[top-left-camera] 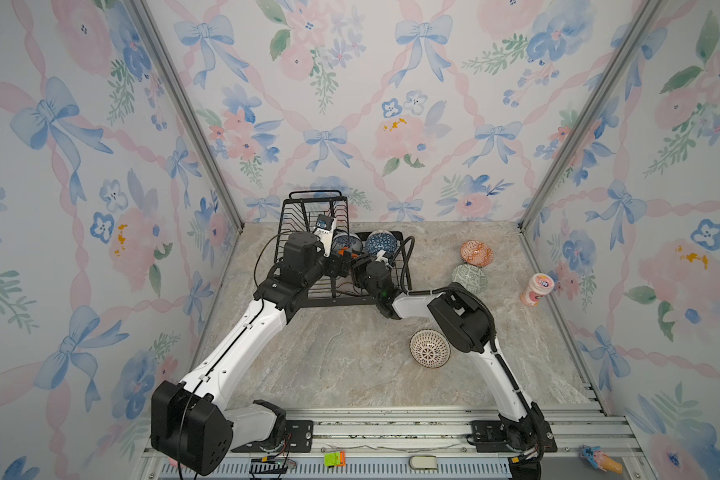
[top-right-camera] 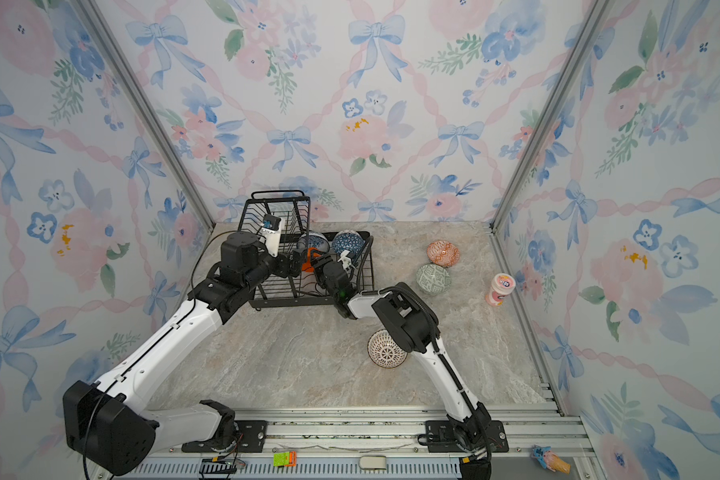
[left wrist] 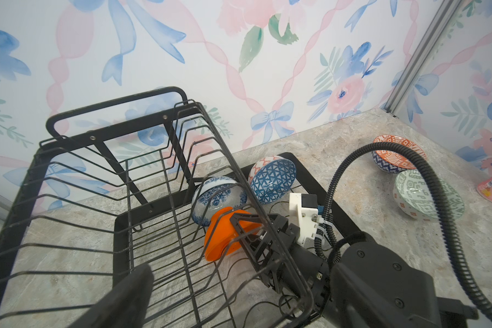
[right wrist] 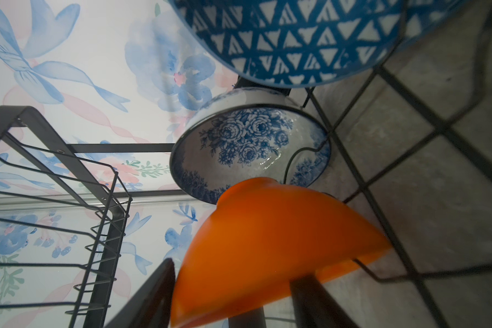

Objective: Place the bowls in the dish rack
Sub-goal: 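Hold the orange bowl upright in the rack slots with the right gripper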

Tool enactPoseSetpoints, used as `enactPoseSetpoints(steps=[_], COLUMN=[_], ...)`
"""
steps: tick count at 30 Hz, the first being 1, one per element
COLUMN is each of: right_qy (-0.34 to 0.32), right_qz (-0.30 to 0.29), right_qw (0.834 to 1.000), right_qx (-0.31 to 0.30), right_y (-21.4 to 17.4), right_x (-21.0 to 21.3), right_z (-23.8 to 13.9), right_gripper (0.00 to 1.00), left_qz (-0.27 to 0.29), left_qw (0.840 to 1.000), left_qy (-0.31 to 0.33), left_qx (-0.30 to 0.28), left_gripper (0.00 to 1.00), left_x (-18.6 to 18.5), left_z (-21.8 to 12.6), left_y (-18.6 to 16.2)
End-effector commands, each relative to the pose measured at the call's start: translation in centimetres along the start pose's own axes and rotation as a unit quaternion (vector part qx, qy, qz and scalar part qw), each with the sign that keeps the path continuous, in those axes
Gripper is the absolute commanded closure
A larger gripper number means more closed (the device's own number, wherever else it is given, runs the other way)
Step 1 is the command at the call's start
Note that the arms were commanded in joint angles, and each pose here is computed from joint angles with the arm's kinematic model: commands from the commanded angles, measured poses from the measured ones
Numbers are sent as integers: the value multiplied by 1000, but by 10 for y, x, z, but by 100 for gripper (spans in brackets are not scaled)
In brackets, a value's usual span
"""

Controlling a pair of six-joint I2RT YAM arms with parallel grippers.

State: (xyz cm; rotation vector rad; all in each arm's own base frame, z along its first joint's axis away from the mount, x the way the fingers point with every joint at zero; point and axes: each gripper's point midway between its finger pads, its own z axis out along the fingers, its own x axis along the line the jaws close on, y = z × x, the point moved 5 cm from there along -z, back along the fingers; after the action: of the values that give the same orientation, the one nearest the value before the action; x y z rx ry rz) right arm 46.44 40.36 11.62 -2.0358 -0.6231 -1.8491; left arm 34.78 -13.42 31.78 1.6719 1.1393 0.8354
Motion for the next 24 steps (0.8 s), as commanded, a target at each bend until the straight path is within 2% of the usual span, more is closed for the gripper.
enactPoseSetpoints(steps=[1,9,16,18,24], right_qy=[13,18,26,26,31], right_qz=[-7,-16,-21,-21,-15], right_qw=[1000,1000,999,999,999], right_qx=[-7,-11,-11,-10,-10], right_y=[9,14,18,19,28], right_x=[22,28,35,36,45], right_z=[-5,-9,-14,-16,-28], right_gripper=[31,18,0,3,4], left_qz=[-7,-9,-7,-8,-8], left_qw=[1000,1000,1000,1000,1000], left_qy=[2,2,3,3,4], left_qx=[13,13,11,11,10], left_gripper=[2,2,2,2,2], left_x=[2,2,2,2,3], left_z=[-3,-3,-4,-4,-5], left_y=[-9,-9,-8,-8,-8])
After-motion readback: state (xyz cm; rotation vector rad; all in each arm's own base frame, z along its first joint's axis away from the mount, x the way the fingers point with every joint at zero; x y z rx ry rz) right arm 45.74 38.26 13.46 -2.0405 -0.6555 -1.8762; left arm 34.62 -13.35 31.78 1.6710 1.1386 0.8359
